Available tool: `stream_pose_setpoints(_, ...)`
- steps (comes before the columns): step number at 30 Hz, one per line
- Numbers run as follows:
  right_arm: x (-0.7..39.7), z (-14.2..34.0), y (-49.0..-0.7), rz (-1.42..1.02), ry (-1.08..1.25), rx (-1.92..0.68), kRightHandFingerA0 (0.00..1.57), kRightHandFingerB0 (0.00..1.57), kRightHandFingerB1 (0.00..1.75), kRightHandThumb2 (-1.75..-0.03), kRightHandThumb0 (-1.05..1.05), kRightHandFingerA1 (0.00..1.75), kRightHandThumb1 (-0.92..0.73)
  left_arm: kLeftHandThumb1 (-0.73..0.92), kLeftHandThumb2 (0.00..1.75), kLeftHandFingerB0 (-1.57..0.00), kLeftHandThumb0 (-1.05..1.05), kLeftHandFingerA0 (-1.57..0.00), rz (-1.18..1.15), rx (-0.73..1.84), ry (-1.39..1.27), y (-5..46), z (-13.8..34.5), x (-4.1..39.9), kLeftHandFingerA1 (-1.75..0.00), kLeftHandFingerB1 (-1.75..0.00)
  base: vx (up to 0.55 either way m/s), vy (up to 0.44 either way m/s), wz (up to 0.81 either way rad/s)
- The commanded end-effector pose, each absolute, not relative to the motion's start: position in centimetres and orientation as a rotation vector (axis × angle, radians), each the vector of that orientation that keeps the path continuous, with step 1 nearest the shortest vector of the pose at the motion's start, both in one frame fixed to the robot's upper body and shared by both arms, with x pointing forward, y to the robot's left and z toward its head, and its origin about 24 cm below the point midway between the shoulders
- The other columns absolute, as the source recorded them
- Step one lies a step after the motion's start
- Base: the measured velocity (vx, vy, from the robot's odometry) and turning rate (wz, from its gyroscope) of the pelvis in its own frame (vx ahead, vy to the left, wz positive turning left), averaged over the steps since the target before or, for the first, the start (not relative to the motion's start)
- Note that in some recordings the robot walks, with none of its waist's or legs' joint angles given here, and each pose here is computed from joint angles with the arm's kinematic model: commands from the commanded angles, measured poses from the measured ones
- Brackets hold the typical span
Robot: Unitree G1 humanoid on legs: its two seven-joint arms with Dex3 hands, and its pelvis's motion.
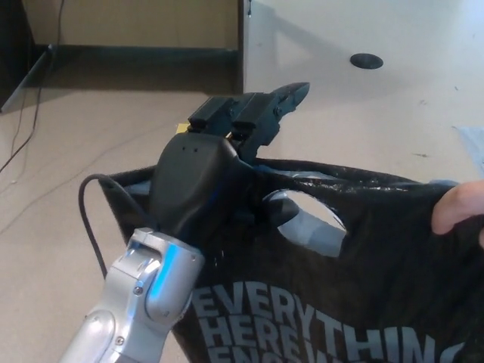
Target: A person is holding a plastic bag and the robot extends its left hand to grab the bag by hooking its thumb into the holes at the top and brings its hand down by its side. Then it extends its arm again to hand the plastic bag back to the person.
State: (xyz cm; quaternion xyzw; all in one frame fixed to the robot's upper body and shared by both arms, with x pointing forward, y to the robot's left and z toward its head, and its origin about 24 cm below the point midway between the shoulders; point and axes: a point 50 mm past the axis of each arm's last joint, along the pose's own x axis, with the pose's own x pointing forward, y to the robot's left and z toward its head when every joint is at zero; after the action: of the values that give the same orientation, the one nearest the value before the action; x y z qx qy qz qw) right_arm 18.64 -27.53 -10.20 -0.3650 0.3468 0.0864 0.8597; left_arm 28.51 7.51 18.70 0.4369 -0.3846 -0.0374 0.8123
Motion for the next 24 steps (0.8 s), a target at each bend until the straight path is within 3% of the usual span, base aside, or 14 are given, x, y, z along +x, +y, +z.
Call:
stream_pose_setpoints(1, 18.6, -10.1, -27.8, 0.182, 0.736, -0.768, 0.66, 0.55, 0.40, -0.59, -0.25, 0.49, -0.66, 0.45, 0.73, -0.22, -0.57, -0.33, -0.034, 0.941, -0.856, 6.9, 19.5, 28.8, -0.46, -0.39, 0.00, 0.000, 0.00)
stream_pose_setpoints(2, 18.6, -10.1, -27.8, 0.182, 0.735, -0.763, 0.66, 0.55, 0.40, -0.59, -0.25, 0.49, -0.66, 0.45, 0.73, -0.22, -0.57, -0.33, -0.030, 0.941, -0.858, 6.8, 19.6, 28.8, -0.46, -0.39, 0.00, 0.000, 0.00)
stream_pose_setpoints(3, 18.6, -10.2, -27.8, 0.172, 0.744, -0.756, 0.66, 0.56, 0.40, -0.60, -0.26, 0.49, -0.65, 0.52, 0.56, -0.28, -0.53, -0.43, -0.020, 0.934, -0.884, 6.0, 20.1, 29.1, -0.38, -0.31, 0.00, 0.000, 0.00)
stream_pose_setpoints(8, 18.7, -10.1, -27.7, 0.177, 0.735, -0.756, 0.67, 0.56, 0.40, -0.60, -0.26, 0.51, -0.65, 0.54, 0.56, -0.26, -0.56, -0.40, -0.017, 0.917, -0.912, 4.6, 20.9, 29.3, -0.37, -0.31, 0.00, 0.000, 0.00)
stream_pose_setpoints(9, 18.6, -10.2, -27.8, 0.175, 0.737, -0.755, 0.65, 0.56, 0.40, -0.60, -0.25, 0.48, -0.66, 0.45, 0.75, -0.22, -0.60, -0.33, -0.017, 0.913, -0.921, 4.0, 21.2, 29.3, -0.46, -0.40, 0.00, 0.000, 0.00)
stream_pose_setpoints(14, 18.6, -10.2, -27.7, 0.184, 0.738, -0.756, 0.64, 0.55, 0.40, -0.59, -0.25, 0.47, -0.66, 0.46, 0.76, -0.25, -0.62, -0.36, -0.017, 0.913, -0.940, 3.0, 21.7, 29.1, -0.47, -0.41, 0.00, 0.000, 0.00)
stream_pose_setpoints(15, 18.6, -10.2, -27.7, 0.186, 0.736, -0.757, 0.64, 0.56, 0.40, -0.59, -0.24, 0.47, -0.66, 0.55, 0.57, -0.28, -0.58, -0.41, -0.015, 0.917, -0.947, 2.8, 21.9, 29.0, -0.38, -0.31, 0.00, 0.000, 0.00)
stream_pose_setpoints(24, 18.6, -10.3, -27.5, 0.192, 0.745, -0.754, 0.63, 0.55, 0.40, -0.59, -0.25, 0.47, -0.66, 0.56, 0.57, -0.31, -0.56, -0.44, -0.008, 0.905, -0.995, 1.0, 22.8, 29.1, -0.38, -0.32, 0.00, 0.000, 0.00)
